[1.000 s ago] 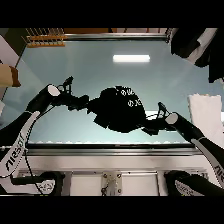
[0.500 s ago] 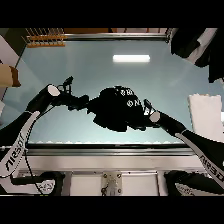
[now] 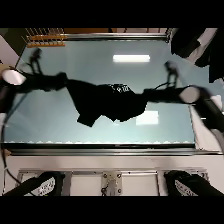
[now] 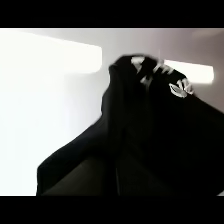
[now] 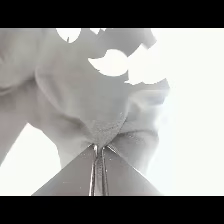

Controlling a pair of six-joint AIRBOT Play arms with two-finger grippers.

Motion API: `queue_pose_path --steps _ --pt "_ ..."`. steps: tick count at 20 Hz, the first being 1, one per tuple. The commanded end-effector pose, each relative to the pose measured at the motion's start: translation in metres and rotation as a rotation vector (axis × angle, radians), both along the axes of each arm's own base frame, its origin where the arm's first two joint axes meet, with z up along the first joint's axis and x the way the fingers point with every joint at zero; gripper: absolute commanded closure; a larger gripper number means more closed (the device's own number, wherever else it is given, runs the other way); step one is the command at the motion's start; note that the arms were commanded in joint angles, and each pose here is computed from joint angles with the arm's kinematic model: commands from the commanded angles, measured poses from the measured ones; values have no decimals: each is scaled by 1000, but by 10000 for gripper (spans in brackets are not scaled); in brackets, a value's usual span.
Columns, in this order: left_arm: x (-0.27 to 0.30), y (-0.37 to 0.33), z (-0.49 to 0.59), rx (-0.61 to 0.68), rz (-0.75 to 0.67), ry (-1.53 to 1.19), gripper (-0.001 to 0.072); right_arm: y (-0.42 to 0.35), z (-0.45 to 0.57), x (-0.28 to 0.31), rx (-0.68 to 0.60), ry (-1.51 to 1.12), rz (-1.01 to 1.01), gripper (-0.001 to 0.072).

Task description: Fold the clothes and pants, and hang the long-sleeved shirts on hangers.

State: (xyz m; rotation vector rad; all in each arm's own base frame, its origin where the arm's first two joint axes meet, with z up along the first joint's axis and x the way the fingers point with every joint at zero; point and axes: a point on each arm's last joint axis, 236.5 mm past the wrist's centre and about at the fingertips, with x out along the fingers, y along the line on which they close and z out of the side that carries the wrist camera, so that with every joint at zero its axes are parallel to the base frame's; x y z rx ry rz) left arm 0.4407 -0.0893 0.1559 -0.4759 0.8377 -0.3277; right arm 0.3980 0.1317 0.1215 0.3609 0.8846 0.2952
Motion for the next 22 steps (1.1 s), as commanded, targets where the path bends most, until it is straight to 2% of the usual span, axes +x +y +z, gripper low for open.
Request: queue_pose_path --steps 1,4,7,10,13,15,17,22 --pt "-40 29 162 44 71 -371 699 -70 150 -32 -104 -311 -107 700" --pt "-107 34 263 89 116 -636 699 -94 240 -82 -109 -547 -195 700" --pt "-174 36 322 138 169 -819 699 -111 282 -128 -126 -682 -273 700" --pt "-219 41 346 193 240 -919 699 -120 297 -160 -134 -738 -337 699" --pt "-244 45 357 240 305 -970 699 -122 284 -174 -130 -675 -362 700" --pt "-235 53 349 243 329 -930 699 -118 256 -176 -87 -542 -370 700" --pt "-202 65 317 207 319 -777 699 -116 216 -173 -60 -346 -367 699" --pt "-69 79 156 47 210 -305 699 -108 83 -127 -33 163 -238 700"
